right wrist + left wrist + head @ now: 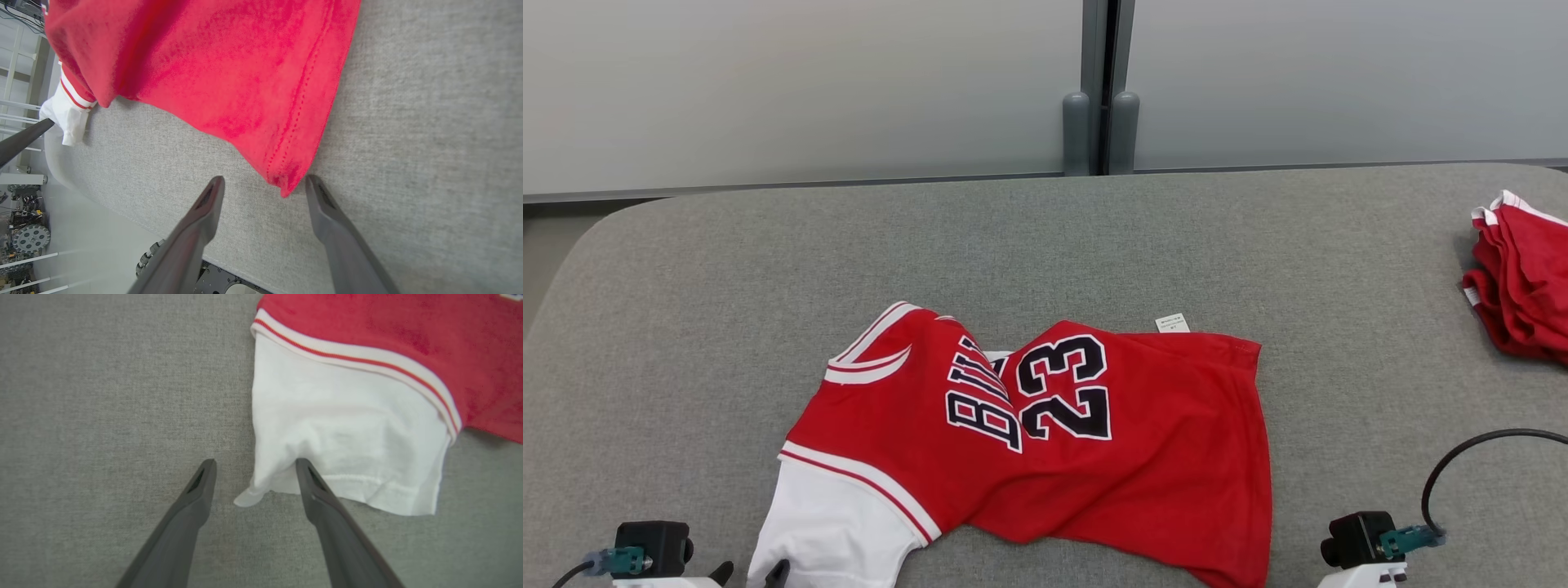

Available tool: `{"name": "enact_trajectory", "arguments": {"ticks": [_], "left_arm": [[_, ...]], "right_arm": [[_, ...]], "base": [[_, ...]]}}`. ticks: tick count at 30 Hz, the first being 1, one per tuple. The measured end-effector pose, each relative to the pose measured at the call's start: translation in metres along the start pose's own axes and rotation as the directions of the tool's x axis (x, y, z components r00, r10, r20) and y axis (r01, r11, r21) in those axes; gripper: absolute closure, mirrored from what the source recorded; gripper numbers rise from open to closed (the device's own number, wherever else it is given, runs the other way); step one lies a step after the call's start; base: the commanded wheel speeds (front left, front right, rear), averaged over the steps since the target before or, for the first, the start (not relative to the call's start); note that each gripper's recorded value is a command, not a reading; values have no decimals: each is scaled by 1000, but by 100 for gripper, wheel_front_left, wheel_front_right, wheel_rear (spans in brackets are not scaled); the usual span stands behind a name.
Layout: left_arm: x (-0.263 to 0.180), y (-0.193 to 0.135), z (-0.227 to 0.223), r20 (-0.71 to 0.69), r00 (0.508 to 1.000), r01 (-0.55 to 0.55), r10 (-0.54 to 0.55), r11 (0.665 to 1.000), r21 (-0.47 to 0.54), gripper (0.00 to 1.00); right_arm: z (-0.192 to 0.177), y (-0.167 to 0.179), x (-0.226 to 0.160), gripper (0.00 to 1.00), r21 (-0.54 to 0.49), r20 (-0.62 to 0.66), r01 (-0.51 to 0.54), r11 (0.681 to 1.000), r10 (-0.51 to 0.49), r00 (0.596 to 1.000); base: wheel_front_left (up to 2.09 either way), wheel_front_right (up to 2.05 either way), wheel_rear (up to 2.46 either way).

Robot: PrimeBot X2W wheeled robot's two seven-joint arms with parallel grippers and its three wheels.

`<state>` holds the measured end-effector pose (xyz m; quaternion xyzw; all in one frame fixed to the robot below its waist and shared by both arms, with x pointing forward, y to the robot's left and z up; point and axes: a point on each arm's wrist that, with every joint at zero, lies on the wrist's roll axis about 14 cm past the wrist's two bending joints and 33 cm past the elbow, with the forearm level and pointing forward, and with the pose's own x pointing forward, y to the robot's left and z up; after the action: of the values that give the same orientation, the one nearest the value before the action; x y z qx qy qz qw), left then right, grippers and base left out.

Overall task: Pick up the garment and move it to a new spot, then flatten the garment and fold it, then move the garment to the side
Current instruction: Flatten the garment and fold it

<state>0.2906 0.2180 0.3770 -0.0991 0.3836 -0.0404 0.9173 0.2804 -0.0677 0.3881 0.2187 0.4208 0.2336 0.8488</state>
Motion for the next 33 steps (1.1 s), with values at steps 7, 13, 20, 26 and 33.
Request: {"name": "enact_trajectory", "arguments": {"ticks": [7,13,20,26,33], "left_arm": [[8,-5,-12,-54,998,38,-38,999,-10,0],[9,-6,-9,-45,998,45,-46,999,-12,33],[8,-10,-7,-38,997,65,-65,998,-15,100],[6,-13,0,-12,997,78,-78,997,-5,100],[-4,-27,36,85,989,118,-124,991,67,100]], "right_arm": [[4,9,6,0,-6,19,-33,999,33,999],[11,16,12,18,-5,55,-61,998,61,997],[20,13,14,100,-32,95,-57,998,60,994],[35,15,9,100,-55,162,-68,996,76,984],[85,21,-12,100,-130,339,-76,989,116,934]], "base": [[0,0,0],[0,0,0],[0,0,0],[0,0,0],[0,0,0]]}}
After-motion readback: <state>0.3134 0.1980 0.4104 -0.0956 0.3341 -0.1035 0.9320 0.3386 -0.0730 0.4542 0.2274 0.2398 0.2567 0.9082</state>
